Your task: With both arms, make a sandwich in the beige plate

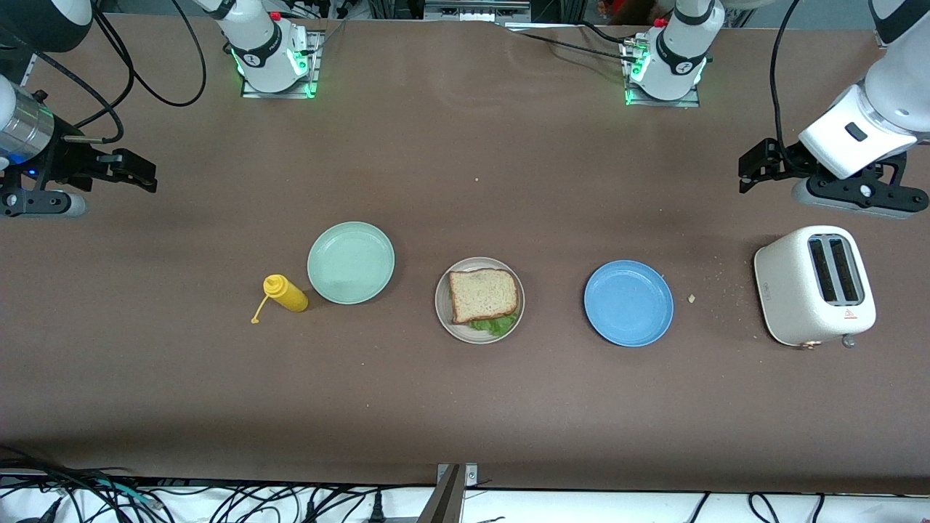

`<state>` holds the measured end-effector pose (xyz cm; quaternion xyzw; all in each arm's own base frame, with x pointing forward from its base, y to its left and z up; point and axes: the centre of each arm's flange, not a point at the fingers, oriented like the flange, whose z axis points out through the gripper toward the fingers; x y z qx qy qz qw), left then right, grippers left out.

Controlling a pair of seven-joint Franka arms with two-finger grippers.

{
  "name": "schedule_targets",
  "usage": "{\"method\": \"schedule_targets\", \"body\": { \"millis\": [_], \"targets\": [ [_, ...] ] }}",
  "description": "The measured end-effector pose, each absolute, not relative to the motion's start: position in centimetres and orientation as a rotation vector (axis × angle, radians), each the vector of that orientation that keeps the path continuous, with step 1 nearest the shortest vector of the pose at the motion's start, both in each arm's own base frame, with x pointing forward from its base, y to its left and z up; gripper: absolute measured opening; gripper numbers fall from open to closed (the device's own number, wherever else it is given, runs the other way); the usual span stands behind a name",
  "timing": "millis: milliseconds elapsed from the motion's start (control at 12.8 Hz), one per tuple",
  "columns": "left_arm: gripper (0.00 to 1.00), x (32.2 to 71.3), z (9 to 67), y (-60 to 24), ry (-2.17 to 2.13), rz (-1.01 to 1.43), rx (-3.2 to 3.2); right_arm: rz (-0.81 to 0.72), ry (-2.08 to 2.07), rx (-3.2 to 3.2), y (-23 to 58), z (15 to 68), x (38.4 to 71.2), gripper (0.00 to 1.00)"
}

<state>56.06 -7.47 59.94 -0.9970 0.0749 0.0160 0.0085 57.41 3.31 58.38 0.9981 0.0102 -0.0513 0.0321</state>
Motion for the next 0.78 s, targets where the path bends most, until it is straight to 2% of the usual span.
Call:
{"method": "schedule_targets", "body": {
  "millis": [781],
  "targets": [
    [1.00,54.9,60.1,-6.1,0.163,0.058,-3.156,-0.157,0.031,3.073,3.3,58.4,57.4,1.00]
  ]
}}
